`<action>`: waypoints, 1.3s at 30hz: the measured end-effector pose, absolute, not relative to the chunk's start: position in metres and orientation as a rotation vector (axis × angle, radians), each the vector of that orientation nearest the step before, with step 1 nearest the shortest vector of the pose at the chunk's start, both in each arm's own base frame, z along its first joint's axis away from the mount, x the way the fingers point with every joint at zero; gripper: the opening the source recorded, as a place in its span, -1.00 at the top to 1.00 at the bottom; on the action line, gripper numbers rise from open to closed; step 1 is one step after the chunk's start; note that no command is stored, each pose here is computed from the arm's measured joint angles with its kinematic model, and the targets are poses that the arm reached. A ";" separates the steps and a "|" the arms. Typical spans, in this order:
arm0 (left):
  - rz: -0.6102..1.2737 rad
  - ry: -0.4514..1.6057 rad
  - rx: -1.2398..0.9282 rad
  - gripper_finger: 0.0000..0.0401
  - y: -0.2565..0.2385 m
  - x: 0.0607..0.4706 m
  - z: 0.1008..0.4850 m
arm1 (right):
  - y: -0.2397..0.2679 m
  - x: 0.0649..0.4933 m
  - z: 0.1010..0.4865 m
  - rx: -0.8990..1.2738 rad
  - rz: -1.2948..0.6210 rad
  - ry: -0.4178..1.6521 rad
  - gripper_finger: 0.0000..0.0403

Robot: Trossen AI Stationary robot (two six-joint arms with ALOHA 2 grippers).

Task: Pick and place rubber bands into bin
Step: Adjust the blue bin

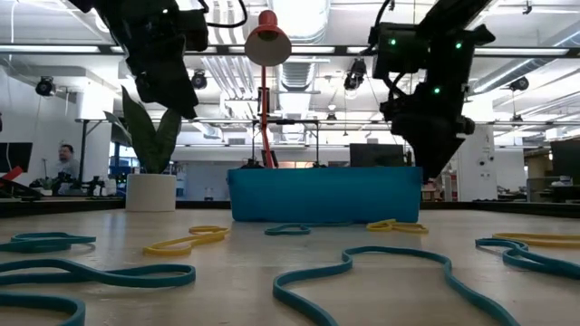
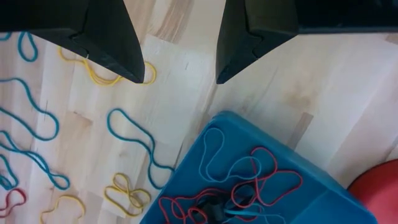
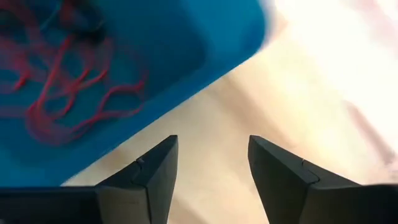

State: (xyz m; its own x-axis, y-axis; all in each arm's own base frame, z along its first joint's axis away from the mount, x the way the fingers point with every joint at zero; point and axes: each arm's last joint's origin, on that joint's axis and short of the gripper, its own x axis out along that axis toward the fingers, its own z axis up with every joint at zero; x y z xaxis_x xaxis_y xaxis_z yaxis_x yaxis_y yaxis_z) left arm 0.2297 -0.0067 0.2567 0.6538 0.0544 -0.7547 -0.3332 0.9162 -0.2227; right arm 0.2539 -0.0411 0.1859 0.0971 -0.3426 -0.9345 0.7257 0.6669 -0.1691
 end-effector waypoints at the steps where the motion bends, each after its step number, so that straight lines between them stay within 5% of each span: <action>1: 0.226 0.833 -0.361 0.09 -0.007 0.230 0.257 | -0.044 0.253 0.188 0.379 -0.833 1.226 0.09; 12: 0.225 0.834 -0.360 0.09 -0.007 0.230 0.257 | -0.042 0.241 0.198 0.605 -0.652 1.335 0.08; 20: 0.225 0.834 -0.360 0.09 -0.007 0.230 0.257 | -0.049 0.265 0.190 0.619 -0.588 1.183 0.08; 29: 0.225 0.835 -0.361 0.09 -0.007 0.230 0.257 | -0.066 0.254 0.214 0.395 -1.021 1.116 0.08; 39: 0.250 0.927 -0.354 0.09 -0.006 0.220 0.227 | -0.024 0.274 0.235 0.737 -0.318 1.249 0.13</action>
State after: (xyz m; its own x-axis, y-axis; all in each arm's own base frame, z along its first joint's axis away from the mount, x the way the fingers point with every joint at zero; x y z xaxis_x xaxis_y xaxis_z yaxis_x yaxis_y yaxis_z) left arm 0.2195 -0.0062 0.2271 0.5781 0.0584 -0.8139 -0.3591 0.9139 -0.1895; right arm 0.2743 -0.0241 0.2346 0.3109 0.1688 -0.9353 0.5949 0.7329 0.3300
